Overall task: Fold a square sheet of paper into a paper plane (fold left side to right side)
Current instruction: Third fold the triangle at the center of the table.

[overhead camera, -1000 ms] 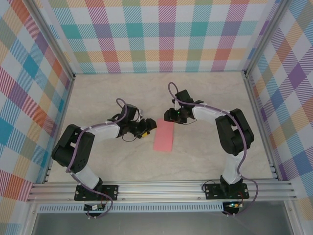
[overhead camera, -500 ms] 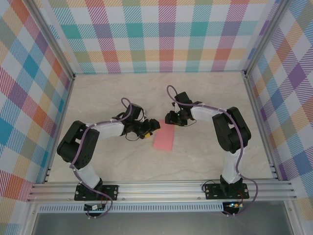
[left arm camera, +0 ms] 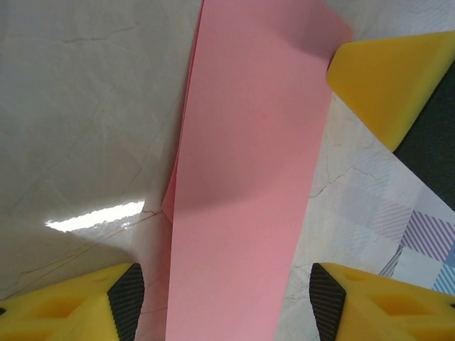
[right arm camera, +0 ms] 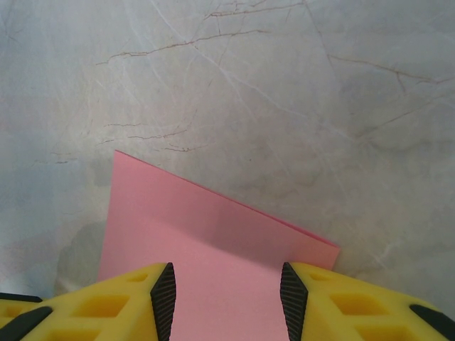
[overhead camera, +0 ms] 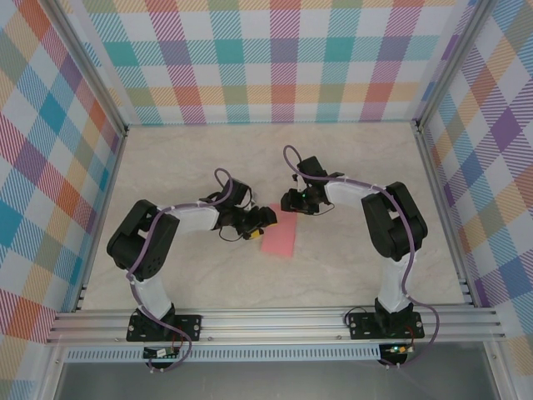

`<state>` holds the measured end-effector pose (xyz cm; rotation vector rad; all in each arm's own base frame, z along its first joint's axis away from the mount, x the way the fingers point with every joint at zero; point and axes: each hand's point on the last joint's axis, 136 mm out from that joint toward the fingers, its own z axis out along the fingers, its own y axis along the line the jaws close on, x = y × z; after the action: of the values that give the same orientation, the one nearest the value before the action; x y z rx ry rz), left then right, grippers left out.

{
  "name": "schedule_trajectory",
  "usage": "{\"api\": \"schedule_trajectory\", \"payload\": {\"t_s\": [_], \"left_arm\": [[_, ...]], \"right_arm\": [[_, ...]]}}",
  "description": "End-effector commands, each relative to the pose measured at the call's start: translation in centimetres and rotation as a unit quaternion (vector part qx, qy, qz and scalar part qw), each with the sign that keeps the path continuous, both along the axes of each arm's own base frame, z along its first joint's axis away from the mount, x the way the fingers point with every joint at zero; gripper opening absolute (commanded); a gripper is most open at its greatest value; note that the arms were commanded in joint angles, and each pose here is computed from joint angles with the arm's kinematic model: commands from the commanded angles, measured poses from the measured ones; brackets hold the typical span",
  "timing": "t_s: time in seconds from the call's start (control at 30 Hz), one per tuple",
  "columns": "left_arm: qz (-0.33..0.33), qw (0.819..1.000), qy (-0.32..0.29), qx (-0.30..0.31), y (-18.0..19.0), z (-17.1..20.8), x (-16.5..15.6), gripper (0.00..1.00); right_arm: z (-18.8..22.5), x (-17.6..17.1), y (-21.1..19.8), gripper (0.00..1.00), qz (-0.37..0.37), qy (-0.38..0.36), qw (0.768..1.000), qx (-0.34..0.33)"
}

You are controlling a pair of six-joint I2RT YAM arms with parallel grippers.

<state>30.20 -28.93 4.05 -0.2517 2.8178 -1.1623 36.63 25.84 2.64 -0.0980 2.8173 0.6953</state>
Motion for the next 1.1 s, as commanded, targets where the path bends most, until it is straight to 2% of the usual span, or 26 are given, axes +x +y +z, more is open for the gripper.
{"api": "schedule_trajectory", "payload": {"t_s": [0.0,0.27,0.53,1.07], "left_arm": [[-0.008,1.000,0.004,0.000,-1.0,0.2,0.1,0.62],[-0.008,1.000,0.003,0.007,-0.9,0.1,-0.1,0.50],[-0.005,0.999,0.001,0.034,-0.2,-0.1,-0.4,0.27],[-0.013,0.999,0.010,0.050,-0.5,-1.2,-1.1,0.09]], "right_arm": [[-0.8,-0.5,-0.1,0.46,0.008,0.010,1.000,-0.009],[-0.9,-0.5,-0.2,0.47,0.009,0.008,1.000,-0.011],[-0.8,-0.4,-0.3,0.48,0.012,0.002,1.000,-0.013],[-0.1,-0.1,-0.1,0.52,0.017,-0.015,1.000,-0.007]]}}
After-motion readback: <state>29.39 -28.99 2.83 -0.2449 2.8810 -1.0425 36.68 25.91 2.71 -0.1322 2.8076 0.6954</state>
